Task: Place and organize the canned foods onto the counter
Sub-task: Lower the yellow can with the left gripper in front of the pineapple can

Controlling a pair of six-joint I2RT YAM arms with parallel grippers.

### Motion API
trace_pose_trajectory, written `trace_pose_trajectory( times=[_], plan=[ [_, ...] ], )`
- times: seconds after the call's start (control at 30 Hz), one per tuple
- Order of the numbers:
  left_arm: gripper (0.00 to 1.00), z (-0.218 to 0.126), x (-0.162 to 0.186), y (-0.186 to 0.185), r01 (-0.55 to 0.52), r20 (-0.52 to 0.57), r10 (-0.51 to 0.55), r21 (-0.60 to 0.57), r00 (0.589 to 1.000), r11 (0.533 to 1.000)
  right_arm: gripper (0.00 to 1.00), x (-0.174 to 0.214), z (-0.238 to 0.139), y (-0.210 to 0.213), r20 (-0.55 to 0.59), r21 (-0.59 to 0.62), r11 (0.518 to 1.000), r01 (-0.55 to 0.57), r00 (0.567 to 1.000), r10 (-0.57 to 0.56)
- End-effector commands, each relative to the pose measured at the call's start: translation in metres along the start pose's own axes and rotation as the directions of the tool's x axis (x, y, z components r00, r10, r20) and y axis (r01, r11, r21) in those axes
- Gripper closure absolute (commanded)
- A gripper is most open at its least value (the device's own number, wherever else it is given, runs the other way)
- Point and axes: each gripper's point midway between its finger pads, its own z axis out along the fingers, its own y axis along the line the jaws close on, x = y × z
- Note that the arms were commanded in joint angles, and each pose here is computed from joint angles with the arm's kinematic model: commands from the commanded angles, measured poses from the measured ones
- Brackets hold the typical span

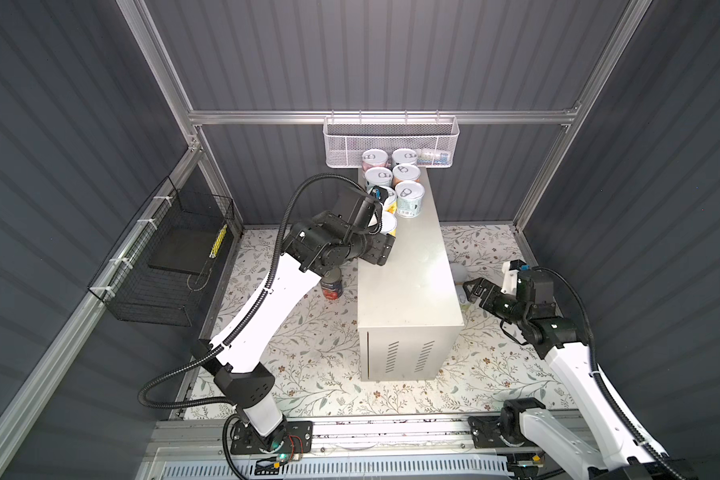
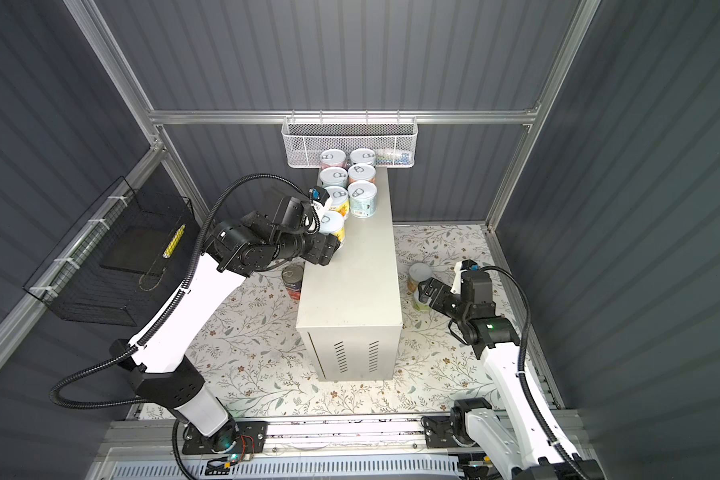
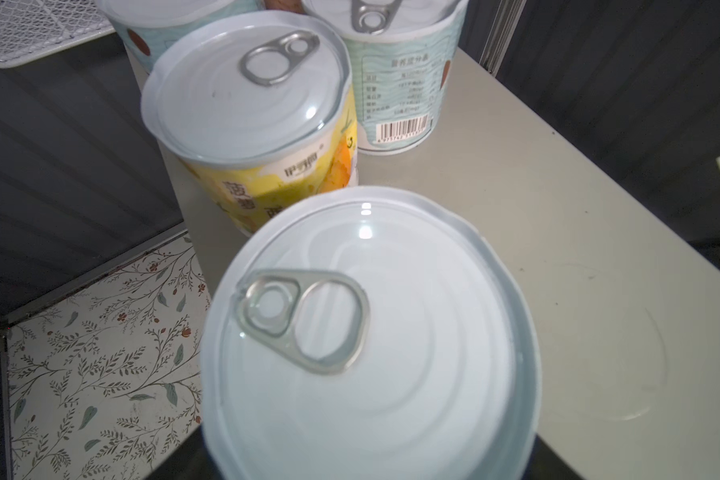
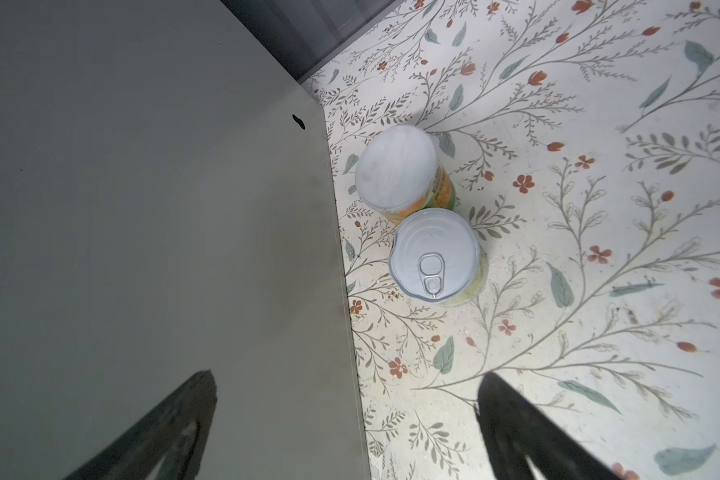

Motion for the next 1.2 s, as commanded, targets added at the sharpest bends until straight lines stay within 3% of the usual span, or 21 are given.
trace_pose_trajectory(
  times=[0.0, 1.17],
  plan=[
    [0.19, 0.009, 0.001, 0.002, -0.017, -0.004, 0.017, -0.018, 1.0, 1.0, 0.01, -0.006, -0.002, 0.008, 0.016, -0.025, 1.0, 0.007, 1.0, -0.007],
    [0.2, 0.029, -0.013, 0.012, -0.014, 0.024, 0.015, -0.039, 1.0, 0.999, 0.01, -0.003, 0.012, 0.005, -0.001, -0.027, 1.0, 0.008, 1.0, -0.008]
  ],
)
